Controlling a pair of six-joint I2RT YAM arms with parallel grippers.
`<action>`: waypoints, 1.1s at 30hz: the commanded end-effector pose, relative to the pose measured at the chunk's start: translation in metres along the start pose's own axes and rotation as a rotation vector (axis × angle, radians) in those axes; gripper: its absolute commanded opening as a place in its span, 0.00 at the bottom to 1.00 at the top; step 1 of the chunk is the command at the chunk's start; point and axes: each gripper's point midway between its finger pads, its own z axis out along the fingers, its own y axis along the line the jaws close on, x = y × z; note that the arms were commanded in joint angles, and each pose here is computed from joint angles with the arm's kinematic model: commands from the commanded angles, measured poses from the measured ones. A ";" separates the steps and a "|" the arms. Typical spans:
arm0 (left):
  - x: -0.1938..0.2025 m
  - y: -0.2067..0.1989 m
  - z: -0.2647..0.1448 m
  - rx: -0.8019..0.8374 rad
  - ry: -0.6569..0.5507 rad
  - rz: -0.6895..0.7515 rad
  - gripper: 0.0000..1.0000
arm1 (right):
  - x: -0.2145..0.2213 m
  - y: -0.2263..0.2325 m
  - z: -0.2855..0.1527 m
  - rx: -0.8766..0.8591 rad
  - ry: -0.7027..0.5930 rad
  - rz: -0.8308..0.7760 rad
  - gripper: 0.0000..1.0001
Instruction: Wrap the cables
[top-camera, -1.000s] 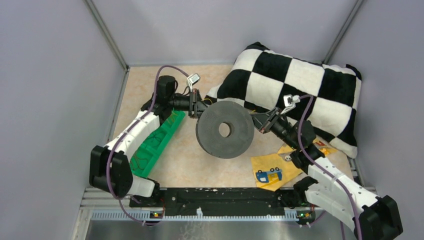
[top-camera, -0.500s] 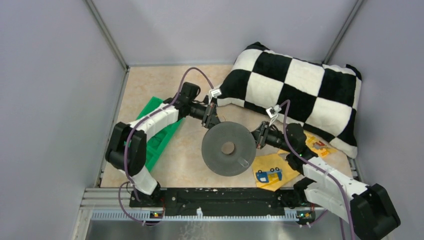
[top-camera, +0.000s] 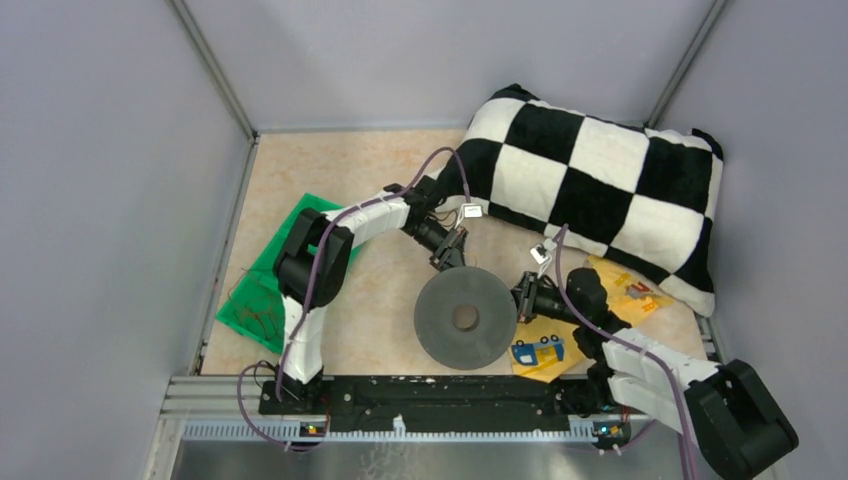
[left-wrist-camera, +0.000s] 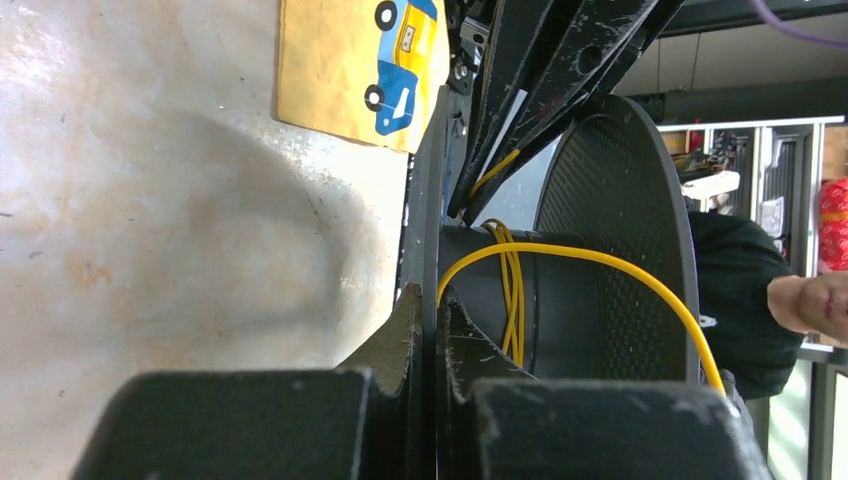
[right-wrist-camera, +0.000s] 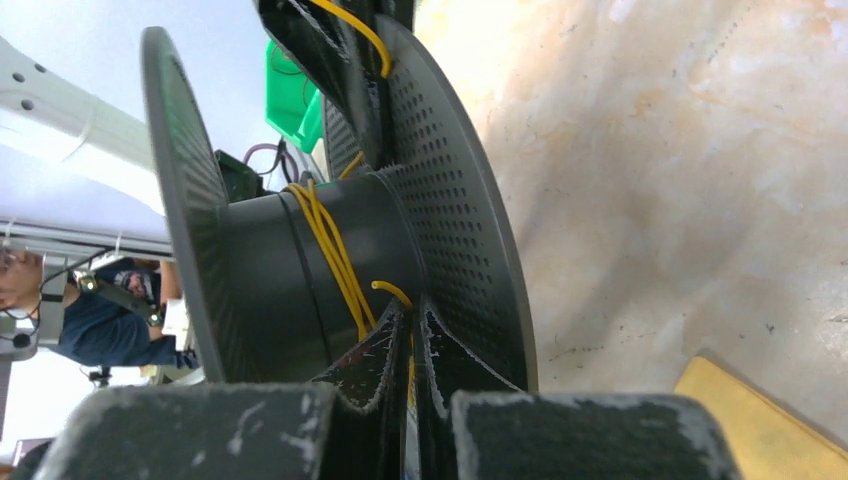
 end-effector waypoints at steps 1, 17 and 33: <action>-0.011 0.030 0.000 -0.136 0.058 0.155 0.00 | -0.022 0.041 0.003 -0.190 -0.078 -0.044 0.00; -0.017 0.086 -0.023 -0.217 0.094 0.111 0.29 | -0.018 0.040 0.027 -0.377 -0.015 0.042 0.00; -0.040 0.117 -0.041 -0.418 0.081 0.078 0.55 | -0.029 0.007 0.049 -0.273 -0.074 0.150 0.00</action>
